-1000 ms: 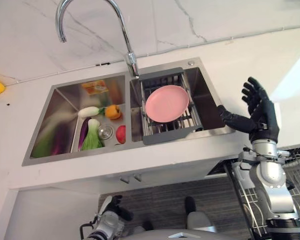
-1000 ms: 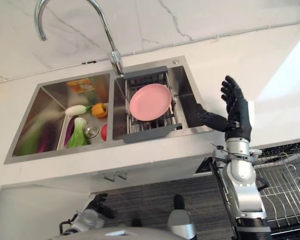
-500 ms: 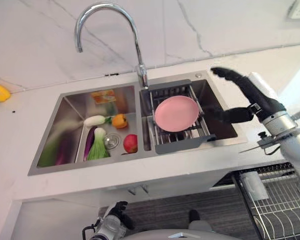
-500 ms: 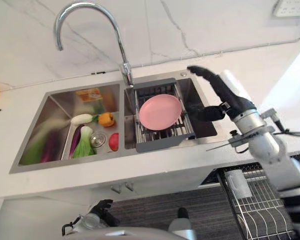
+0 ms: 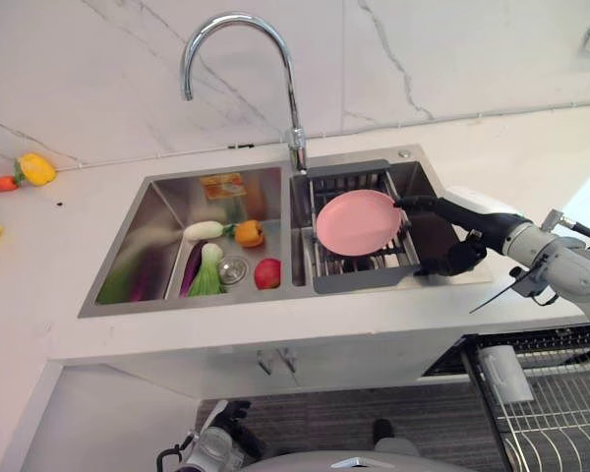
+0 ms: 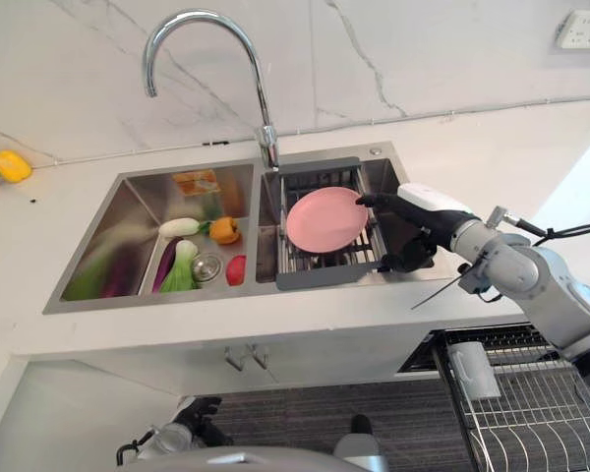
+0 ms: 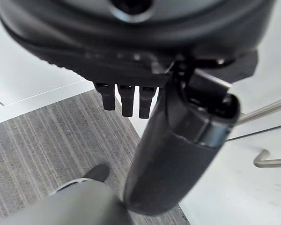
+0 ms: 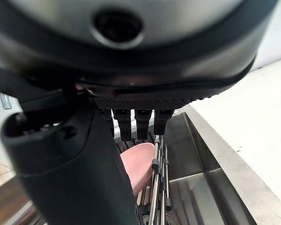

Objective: Place the dishes in the dishwasher.

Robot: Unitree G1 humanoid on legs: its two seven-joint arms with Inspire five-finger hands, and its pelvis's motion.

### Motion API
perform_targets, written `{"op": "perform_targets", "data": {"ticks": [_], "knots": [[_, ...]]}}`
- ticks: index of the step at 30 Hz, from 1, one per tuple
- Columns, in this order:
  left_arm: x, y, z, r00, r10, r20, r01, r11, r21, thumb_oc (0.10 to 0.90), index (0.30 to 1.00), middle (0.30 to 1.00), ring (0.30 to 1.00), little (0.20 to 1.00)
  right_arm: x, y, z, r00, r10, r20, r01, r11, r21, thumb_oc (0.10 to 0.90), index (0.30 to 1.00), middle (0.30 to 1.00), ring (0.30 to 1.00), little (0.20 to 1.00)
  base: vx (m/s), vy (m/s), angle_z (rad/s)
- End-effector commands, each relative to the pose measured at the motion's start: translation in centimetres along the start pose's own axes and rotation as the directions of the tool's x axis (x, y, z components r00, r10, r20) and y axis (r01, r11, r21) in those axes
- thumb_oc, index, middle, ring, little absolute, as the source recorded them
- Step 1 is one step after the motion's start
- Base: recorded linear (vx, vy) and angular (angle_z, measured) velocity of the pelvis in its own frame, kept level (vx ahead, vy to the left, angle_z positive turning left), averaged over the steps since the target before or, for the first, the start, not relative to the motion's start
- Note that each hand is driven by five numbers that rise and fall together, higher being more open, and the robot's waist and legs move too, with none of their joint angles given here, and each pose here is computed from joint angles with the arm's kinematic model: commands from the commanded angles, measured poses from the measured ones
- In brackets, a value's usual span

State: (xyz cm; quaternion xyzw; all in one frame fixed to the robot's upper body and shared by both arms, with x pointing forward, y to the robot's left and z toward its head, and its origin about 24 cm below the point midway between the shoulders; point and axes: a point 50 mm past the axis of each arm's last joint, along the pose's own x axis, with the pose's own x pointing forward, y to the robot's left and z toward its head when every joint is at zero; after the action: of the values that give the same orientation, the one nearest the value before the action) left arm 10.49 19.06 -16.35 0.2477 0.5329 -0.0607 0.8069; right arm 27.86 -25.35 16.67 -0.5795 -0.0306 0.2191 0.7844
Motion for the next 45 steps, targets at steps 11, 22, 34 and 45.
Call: {"op": "perform_targets", "data": {"ticks": [11,22,34,45], "knots": [[-0.3,-0.2,-2.7,0.996,-0.013,-0.091,0.019,0.998,0.064,0.800,0.900,0.900,0.900,0.900,0.8,-5.8,2.6,0.969,-0.215,0.121,0.233,0.960,-0.156,0.800,0.900,0.900,0.900,0.900,-0.01,-0.005,0.08],[-0.4,-0.1,-2.9,0.996,-0.010,-0.094,0.015,0.998,0.056,0.800,0.900,0.900,0.900,0.900,1.2,-4.6,2.1,0.984,-0.153,0.093,0.173,0.950,-0.261,0.800,0.900,0.900,0.900,0.900,-0.01,-0.004,0.08],[-0.5,-0.1,-3.7,0.991,0.022,-0.130,-0.020,1.000,0.019,0.800,0.900,0.900,0.900,0.900,2.4,-3.0,0.9,0.965,-0.256,0.063,0.262,0.911,-0.318,0.800,0.900,0.900,0.900,0.900,0.00,-0.002,0.05],[-0.5,0.2,-3.8,0.988,0.058,-0.145,-0.058,0.998,0.005,0.800,0.900,0.900,0.900,0.900,2.3,-1.0,0.1,0.917,-0.397,0.044,0.389,0.863,-0.323,0.800,0.900,0.900,0.900,0.900,-0.01,-0.009,0.07]]}}
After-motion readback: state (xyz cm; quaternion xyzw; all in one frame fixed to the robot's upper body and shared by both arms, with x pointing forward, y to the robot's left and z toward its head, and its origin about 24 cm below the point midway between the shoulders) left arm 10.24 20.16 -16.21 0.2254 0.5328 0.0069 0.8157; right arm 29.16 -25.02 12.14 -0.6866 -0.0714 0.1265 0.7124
